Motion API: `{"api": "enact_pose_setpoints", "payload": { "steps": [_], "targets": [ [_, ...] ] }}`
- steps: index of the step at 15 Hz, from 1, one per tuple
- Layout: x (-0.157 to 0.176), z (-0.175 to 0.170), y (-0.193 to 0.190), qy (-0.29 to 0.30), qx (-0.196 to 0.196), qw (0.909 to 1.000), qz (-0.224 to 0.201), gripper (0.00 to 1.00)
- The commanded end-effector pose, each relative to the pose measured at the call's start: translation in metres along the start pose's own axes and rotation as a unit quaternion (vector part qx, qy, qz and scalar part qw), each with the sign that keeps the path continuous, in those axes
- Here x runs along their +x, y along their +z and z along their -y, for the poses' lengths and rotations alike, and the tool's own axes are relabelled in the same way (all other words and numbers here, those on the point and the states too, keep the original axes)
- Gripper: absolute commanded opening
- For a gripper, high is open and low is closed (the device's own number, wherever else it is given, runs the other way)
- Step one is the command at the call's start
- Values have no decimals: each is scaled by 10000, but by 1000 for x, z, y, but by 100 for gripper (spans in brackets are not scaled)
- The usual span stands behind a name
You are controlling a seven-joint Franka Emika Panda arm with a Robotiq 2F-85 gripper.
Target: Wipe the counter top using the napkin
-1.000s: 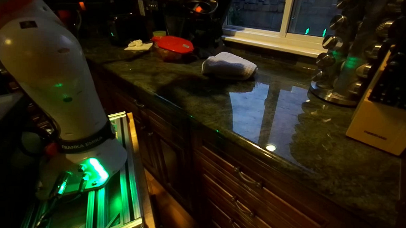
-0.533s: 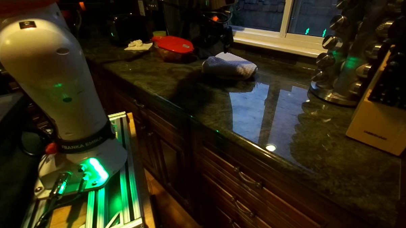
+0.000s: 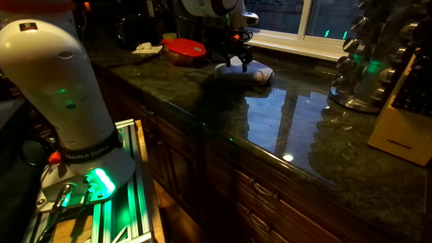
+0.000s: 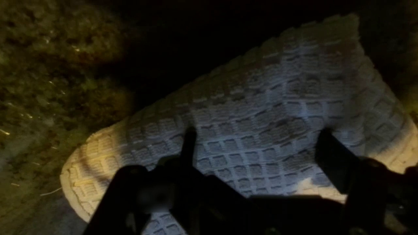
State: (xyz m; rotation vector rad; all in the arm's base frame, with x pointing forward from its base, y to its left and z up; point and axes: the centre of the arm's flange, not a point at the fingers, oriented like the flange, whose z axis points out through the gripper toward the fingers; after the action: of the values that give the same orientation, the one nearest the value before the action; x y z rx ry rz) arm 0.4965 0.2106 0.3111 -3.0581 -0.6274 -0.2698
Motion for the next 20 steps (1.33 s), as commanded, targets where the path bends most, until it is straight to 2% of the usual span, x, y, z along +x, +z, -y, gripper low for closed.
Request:
{"api": "enact_pose_setpoints", "payload": {
  "steps": [1,2,9,10,14,18,20],
  "targets": [
    [-2,7,26,16,-125,9996,242,64],
    [-6,9,30,3,-127,9994,310,53],
    [-22,18,18,-48,-263,9986,451,3],
    [-26,15,14,-2,-313,9983,485,0],
    [-57,-14,1,337,-536,9947,809,1],
    [-114,-75,-13,898,-782,9863,1141,2],
    [-140,-117,-23,1312,-845,9810,1156,2]
  ]
}}
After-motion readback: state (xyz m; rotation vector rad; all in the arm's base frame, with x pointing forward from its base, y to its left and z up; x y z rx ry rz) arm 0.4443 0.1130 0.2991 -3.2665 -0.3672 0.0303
